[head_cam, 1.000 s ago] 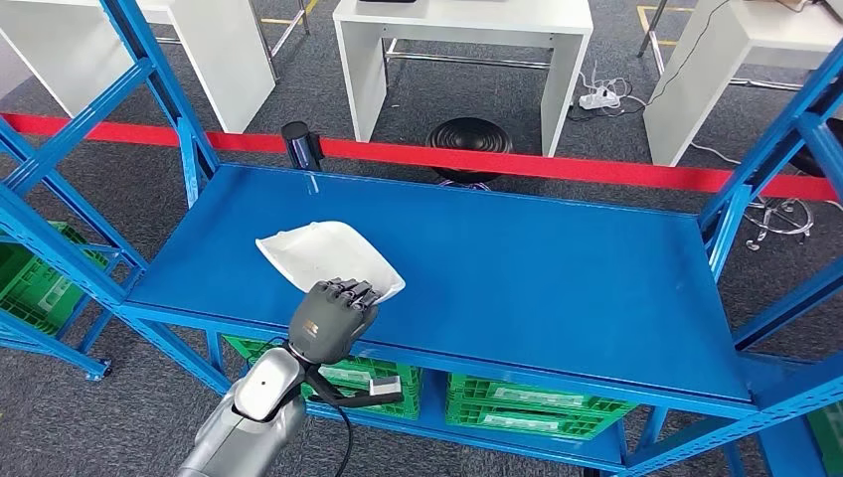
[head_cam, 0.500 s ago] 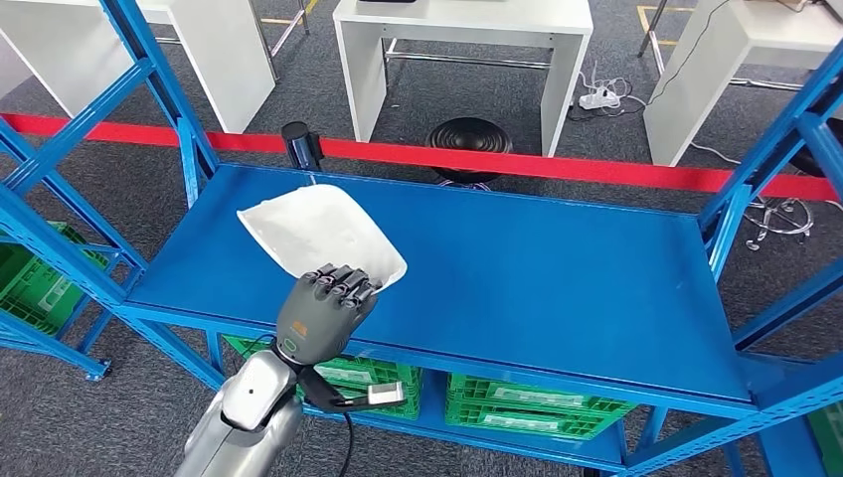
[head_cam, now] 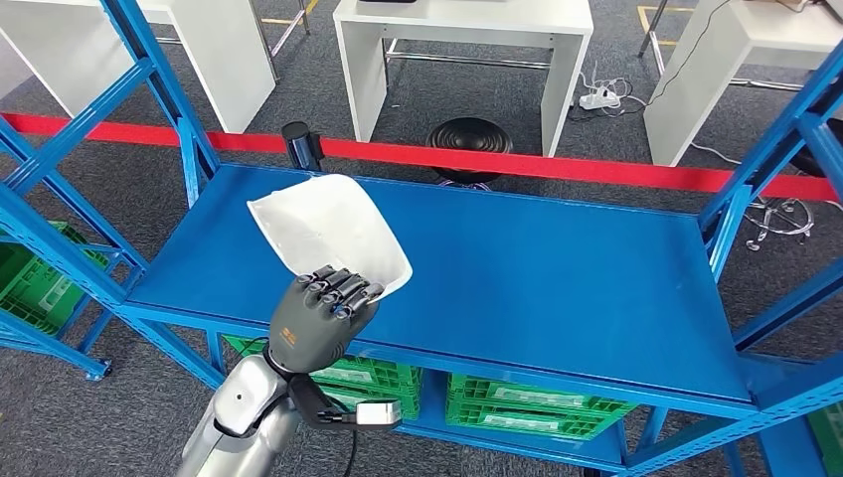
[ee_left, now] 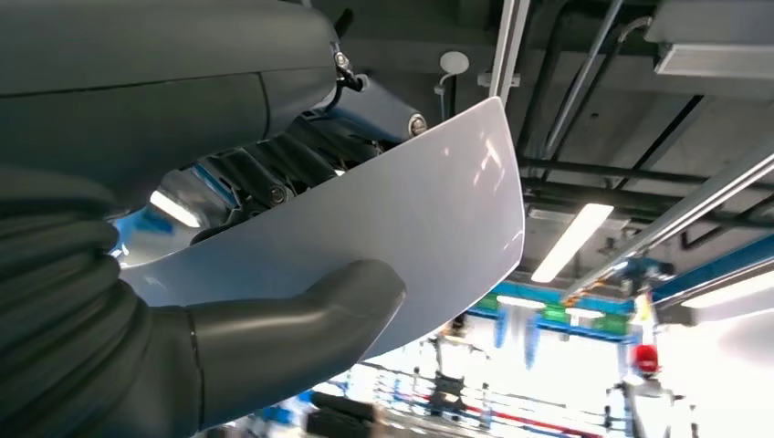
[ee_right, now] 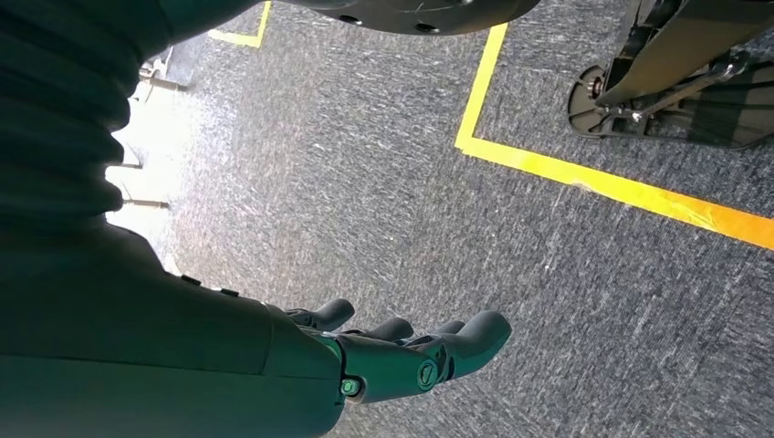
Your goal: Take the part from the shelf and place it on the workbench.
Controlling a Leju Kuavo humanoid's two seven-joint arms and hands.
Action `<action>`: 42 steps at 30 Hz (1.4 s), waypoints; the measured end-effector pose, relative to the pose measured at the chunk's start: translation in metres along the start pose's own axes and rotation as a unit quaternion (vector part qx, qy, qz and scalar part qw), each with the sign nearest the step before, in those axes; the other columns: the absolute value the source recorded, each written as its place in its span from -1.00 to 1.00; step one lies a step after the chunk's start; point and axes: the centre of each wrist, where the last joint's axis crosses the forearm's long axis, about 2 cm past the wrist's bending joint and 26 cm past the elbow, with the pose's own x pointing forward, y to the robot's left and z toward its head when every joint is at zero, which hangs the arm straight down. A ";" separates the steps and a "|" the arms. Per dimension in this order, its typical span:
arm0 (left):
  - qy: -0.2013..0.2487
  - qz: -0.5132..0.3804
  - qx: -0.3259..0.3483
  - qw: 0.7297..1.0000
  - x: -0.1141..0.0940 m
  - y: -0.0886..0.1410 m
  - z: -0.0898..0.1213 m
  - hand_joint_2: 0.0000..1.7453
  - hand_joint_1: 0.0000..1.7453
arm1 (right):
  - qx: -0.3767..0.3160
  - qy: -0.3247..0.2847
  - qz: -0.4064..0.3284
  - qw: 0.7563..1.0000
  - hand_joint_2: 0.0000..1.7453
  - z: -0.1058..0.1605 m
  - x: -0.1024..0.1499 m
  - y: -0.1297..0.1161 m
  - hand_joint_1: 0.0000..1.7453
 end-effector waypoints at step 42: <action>-0.026 0.620 0.044 0.783 0.005 0.038 -0.007 1.00 1.00 | 0.004 -0.092 0.003 0.996 1.00 -0.002 -0.003 -0.006 -1.00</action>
